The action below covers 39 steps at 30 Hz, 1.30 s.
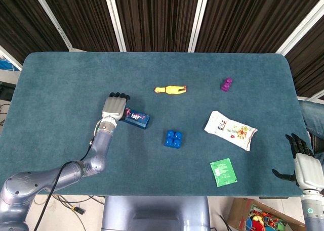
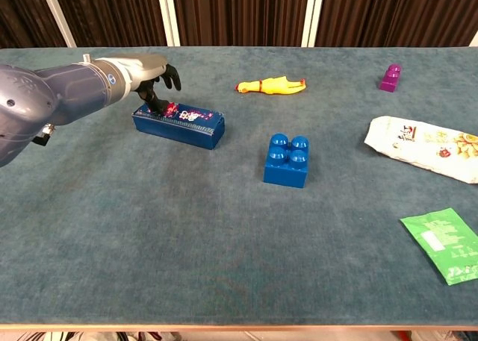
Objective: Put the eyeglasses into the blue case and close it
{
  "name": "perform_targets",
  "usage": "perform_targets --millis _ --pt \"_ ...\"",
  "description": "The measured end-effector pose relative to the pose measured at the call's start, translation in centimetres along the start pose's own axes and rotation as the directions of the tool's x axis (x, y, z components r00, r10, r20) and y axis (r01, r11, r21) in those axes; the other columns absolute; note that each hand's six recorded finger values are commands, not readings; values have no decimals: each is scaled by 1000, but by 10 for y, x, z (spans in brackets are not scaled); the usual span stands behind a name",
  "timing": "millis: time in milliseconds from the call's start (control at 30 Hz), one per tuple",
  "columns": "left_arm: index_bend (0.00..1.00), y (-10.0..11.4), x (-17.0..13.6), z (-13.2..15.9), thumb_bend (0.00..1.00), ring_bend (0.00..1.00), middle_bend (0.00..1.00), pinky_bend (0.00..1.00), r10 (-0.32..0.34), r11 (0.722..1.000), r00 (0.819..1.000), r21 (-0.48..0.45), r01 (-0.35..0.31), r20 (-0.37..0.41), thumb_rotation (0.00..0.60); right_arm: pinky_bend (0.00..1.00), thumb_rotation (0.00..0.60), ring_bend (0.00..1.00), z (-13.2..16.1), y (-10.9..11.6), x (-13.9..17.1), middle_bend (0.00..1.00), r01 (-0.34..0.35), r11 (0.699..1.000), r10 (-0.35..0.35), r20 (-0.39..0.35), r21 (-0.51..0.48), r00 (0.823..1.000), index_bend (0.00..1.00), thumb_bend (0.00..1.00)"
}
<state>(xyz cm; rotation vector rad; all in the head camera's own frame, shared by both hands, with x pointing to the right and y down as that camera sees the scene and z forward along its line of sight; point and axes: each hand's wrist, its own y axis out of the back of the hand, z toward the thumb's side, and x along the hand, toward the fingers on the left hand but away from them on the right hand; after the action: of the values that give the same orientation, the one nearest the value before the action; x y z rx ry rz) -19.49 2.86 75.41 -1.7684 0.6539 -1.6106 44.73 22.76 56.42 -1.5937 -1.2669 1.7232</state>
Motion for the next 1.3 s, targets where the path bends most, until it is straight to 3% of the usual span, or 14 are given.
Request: perform_targets --millis 133,367,667,900,1067,1300 --pt "128 0 2 -1 478 87 162 104 3 1000 1000 7 -3 -10 600 174 600 0 0 0 0 0 0 1000 0 -1 0 1000 93 75" --pt "119 10 1 -6 341 75 141 94 45 998 999 50 -45 -6 600 174 600 0 -1 0 0 0 -4 1000 4 3 -3 1000 93 75" --pt "119 32 -26 -29 295 53 100 78 155 987 988 51 -154 3 600 174 600 0 0 1 0 0 1 1000 -1 2 -1 1000 93 75" --pt "119 39 -78 -68 289 44 83 62 194 980 981 55 -193 -15 600 174 600 0 2 2 0 0 11 1000 -11 -10 6 1000 85 75" --pt "119 41 -124 -96 289 32 69 49 183 983 983 41 -181 -33 600 174 600 0 6 6 0 0 44 999 -43 -37 17 998 48 76" --pt "119 43 -198 -155 289 21 63 42 154 988 980 12 -154 -123 600 174 600 0 10 12 0 0 109 994 -107 -86 20 991 35 77"
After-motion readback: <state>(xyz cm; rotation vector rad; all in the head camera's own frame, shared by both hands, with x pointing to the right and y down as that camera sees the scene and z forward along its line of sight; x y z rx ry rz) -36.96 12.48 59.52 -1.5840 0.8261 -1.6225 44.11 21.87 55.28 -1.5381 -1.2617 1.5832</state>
